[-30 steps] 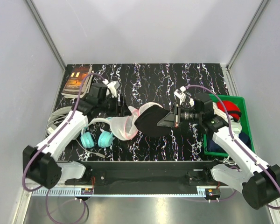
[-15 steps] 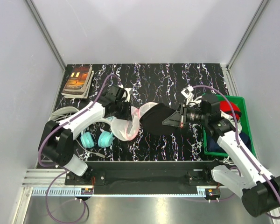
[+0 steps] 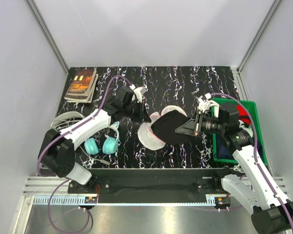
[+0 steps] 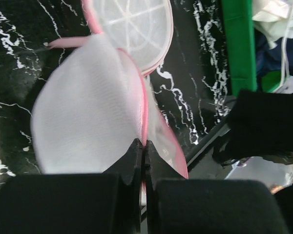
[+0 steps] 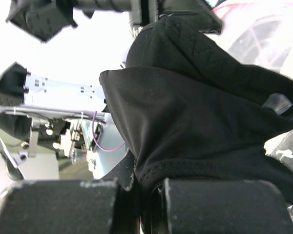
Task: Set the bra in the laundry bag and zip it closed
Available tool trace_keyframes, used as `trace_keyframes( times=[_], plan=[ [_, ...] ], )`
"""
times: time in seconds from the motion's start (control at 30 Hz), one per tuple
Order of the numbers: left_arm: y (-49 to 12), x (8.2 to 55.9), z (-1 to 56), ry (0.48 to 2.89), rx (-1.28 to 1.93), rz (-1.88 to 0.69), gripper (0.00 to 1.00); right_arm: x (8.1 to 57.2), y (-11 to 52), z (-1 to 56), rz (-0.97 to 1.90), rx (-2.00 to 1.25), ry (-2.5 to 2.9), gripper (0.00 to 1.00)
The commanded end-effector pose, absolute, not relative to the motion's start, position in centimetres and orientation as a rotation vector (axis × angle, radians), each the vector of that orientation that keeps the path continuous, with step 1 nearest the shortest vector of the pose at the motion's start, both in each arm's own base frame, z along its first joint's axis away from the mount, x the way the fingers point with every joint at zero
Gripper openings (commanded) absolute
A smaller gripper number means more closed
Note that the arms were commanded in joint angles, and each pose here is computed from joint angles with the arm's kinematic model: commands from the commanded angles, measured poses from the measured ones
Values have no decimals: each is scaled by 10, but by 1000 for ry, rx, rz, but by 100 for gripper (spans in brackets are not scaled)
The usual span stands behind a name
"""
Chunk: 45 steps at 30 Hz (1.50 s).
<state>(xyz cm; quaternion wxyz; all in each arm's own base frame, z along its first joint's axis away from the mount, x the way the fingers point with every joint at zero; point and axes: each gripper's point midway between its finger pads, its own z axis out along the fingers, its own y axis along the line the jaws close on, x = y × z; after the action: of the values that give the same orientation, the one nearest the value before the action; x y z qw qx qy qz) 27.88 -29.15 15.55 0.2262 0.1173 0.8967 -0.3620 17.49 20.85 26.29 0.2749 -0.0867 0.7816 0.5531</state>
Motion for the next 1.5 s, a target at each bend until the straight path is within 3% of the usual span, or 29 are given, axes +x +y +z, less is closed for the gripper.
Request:
trace_keyframes(
  times=[0.0, 0.13, 0.5, 0.73, 1.27, 1.47],
  plan=[
    [-298, 271, 172, 2331, 297, -1139, 0, 178, 206, 278, 1499, -108, 2103, 0],
    [-300, 266, 160, 2290, 253, -1206, 0, 185, 219, 290, 1680, -40, 2020, 0],
    [-289, 262, 157, 2250, 246, -1158, 0, 179, 268, 293, 1959, -295, 1929, 0],
    [-286, 262, 162, 2225, 274, -1143, 0, 188, 279, 254, 2089, -295, 1974, 0],
    [-274, 260, 157, 2235, 318, -1049, 0, 225, 269, 159, 1817, -89, 2220, 0],
    [-268, 259, 149, 2263, 333, -998, 0, 235, 256, 148, 1766, 21, 2240, 0]
  ],
)
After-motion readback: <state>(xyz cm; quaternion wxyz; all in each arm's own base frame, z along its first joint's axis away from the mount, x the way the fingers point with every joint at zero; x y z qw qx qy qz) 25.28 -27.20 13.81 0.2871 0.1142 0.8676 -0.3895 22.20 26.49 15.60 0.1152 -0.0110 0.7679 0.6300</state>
